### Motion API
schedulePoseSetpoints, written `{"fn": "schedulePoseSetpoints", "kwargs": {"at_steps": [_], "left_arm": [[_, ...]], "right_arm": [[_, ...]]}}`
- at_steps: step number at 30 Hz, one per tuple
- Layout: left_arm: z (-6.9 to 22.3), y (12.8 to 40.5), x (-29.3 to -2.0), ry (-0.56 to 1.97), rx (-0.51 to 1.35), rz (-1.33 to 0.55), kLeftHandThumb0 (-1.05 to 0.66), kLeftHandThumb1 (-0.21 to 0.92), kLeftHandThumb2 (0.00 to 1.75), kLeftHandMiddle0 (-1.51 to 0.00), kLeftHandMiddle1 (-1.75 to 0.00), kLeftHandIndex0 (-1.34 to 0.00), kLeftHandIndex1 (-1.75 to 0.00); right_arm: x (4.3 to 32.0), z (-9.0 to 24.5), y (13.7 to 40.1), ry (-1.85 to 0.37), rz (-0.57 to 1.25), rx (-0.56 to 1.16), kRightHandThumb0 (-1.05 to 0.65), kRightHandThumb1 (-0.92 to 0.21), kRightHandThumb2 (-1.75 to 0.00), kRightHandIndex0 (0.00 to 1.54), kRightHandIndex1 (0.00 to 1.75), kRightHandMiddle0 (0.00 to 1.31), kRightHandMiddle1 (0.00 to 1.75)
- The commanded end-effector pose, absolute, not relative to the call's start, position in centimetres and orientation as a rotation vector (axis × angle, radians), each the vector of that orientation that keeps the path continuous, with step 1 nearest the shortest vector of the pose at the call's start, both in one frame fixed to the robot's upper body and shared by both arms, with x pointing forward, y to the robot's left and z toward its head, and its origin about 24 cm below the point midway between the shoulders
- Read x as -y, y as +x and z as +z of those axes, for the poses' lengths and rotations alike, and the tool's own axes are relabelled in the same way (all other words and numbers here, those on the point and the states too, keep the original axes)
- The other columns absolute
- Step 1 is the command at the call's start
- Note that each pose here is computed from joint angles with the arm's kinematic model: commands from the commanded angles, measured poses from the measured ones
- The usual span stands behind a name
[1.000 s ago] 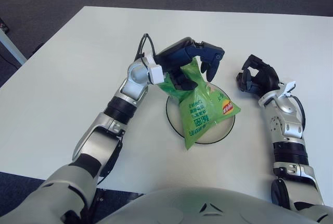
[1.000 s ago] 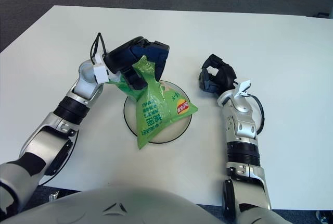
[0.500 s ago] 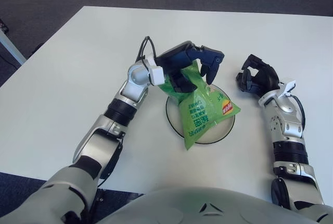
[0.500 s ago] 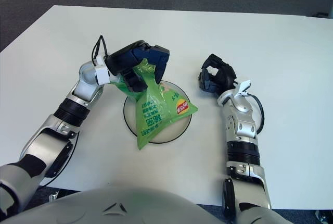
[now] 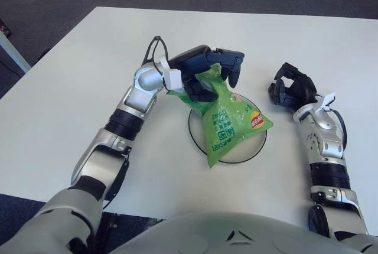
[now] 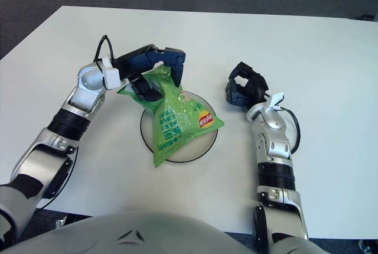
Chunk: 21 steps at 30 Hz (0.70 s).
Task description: Put the snack into the plate.
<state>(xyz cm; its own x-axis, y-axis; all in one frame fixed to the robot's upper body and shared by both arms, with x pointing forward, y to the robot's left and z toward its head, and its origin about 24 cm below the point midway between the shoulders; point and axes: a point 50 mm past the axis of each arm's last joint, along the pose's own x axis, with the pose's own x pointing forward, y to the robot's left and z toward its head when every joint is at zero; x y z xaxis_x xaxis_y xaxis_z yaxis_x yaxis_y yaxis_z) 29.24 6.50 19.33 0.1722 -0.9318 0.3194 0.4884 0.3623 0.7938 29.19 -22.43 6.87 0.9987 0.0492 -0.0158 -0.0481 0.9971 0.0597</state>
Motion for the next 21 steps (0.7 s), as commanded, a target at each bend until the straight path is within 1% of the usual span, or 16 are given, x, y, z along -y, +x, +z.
{"fn": "schedulePoseSetpoints", "kwargs": {"at_steps": [1,2,3,5,6,9,11,13,15,18,20,21], "left_arm": [[20.3,29.6,-6.8,0.628,0.898,-1.174,-0.60,0.41,0.90,-0.02,-0.98,-0.02,-1.01],[20.3,29.8,-7.1,0.625,0.885,-1.195,-0.62,0.42,0.89,-0.02,-0.93,-0.01,-0.97],[20.4,29.9,-7.3,0.621,0.876,-1.209,-0.65,0.43,0.87,-0.01,-0.81,-0.01,-0.88],[20.5,30.2,-8.1,0.617,0.862,-1.223,-0.67,0.44,0.84,0.00,-0.67,0.00,-0.77],[20.5,30.3,-8.2,0.615,0.860,-1.226,-0.68,0.44,0.83,0.00,-0.64,0.00,-0.76],[20.9,30.8,-10.2,0.625,0.850,-1.205,-0.69,0.45,0.81,0.00,-0.54,0.00,-0.68],[21.4,31.0,-11.1,0.633,0.845,-1.197,-0.73,0.49,0.77,0.00,-0.47,0.00,-0.61],[21.6,31.2,-11.4,0.632,0.841,-1.199,-0.80,0.56,0.70,0.00,-0.39,0.00,-0.51],[21.5,31.3,-11.3,0.622,0.834,-1.192,-0.84,0.61,0.65,0.00,-0.35,0.00,-0.45],[21.6,31.6,-11.3,0.574,0.840,-1.133,-0.87,0.65,0.60,-0.01,-0.32,0.00,-0.41],[21.9,31.6,-11.8,0.545,0.863,-1.085,-0.87,0.67,0.59,-0.03,-0.31,0.00,-0.40],[22.0,31.5,-12.1,0.531,0.875,-1.065,-0.88,0.68,0.58,-0.04,-0.32,0.00,-0.43]], "right_arm": [[22.4,3.9,27.9,0.078,0.031,-0.151,-0.49,-0.30,-1.34,1.31,1.75,0.63,1.75],[22.4,3.9,27.9,0.078,0.030,-0.152,-0.49,-0.30,-1.33,1.31,1.75,0.63,1.75],[22.4,4.0,27.9,0.078,0.030,-0.152,-0.49,-0.31,-1.33,1.30,1.75,0.62,1.75],[22.3,4.0,27.9,0.079,0.030,-0.152,-0.48,-0.31,-1.33,1.30,1.75,0.62,1.75],[22.3,4.0,27.8,0.079,0.029,-0.152,-0.48,-0.31,-1.32,1.30,1.75,0.62,1.75],[22.2,4.1,27.8,0.085,0.029,-0.152,-0.48,-0.32,-1.32,1.30,1.75,0.62,1.75],[22.2,4.1,27.8,0.085,0.031,-0.155,-0.48,-0.32,-1.32,1.30,1.75,0.62,1.75],[22.2,4.1,27.8,0.082,0.032,-0.158,-0.48,-0.32,-1.31,1.30,1.75,0.61,1.75],[22.3,4.1,27.8,0.078,0.032,-0.161,-0.48,-0.32,-1.31,1.30,1.75,0.61,1.75],[22.2,4.1,27.7,0.076,0.034,-0.163,-0.48,-0.32,-1.31,1.30,1.75,0.61,1.75],[22.3,4.1,27.7,0.077,0.037,-0.165,-0.48,-0.32,-1.31,1.31,1.75,0.61,1.75],[22.3,4.2,27.7,0.078,0.039,-0.166,-0.48,-0.33,-1.31,1.31,1.75,0.61,1.75]]}}
